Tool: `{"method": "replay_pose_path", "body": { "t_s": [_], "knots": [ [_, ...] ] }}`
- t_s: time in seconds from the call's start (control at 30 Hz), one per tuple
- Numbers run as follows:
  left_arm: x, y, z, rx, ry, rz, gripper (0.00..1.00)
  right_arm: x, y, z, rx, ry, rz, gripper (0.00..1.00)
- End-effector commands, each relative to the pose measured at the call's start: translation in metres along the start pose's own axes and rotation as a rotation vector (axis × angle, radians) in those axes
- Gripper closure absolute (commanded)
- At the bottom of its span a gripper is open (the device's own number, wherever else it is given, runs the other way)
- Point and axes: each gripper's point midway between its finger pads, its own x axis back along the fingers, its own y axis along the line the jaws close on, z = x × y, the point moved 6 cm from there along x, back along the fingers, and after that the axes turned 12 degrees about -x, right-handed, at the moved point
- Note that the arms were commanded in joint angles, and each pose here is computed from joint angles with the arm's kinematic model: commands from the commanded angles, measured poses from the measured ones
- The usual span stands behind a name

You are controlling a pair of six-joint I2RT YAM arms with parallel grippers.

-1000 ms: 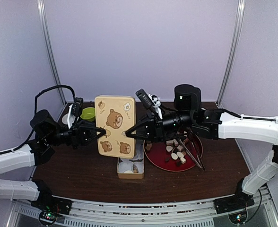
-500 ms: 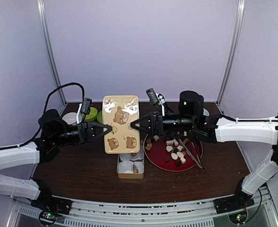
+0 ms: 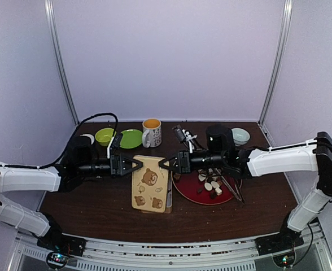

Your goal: Pack the chocolate

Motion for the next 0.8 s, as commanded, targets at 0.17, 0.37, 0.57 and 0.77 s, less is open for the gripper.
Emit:
{"method": "replay_pose_path", "body": {
  "t_s": [0.17, 0.37, 0.57, 0.77],
  "knots": [
    [-0.024, 0.030, 0.014, 0.082, 0.014, 0.014, 0.56, -0.018, -0.058, 0.016, -0.160, -0.012, 0.049, 0.89],
    [-0.028, 0.040, 0.018, 0.105, -0.008, -0.001, 0.54, -0.017, -0.072, 0.016, -0.171, -0.017, 0.076, 0.82],
    [-0.013, 0.043, 0.020, -0.022, 0.108, -0.198, 0.36, -0.003, -0.075, 0.024, -0.130, 0.017, 0.206, 0.72],
    [0.032, 0.030, 0.028, -0.139, 0.282, -0.405, 0.19, 0.012, -0.062, 0.043, -0.125, 0.053, 0.354, 0.61]
  ]
}}
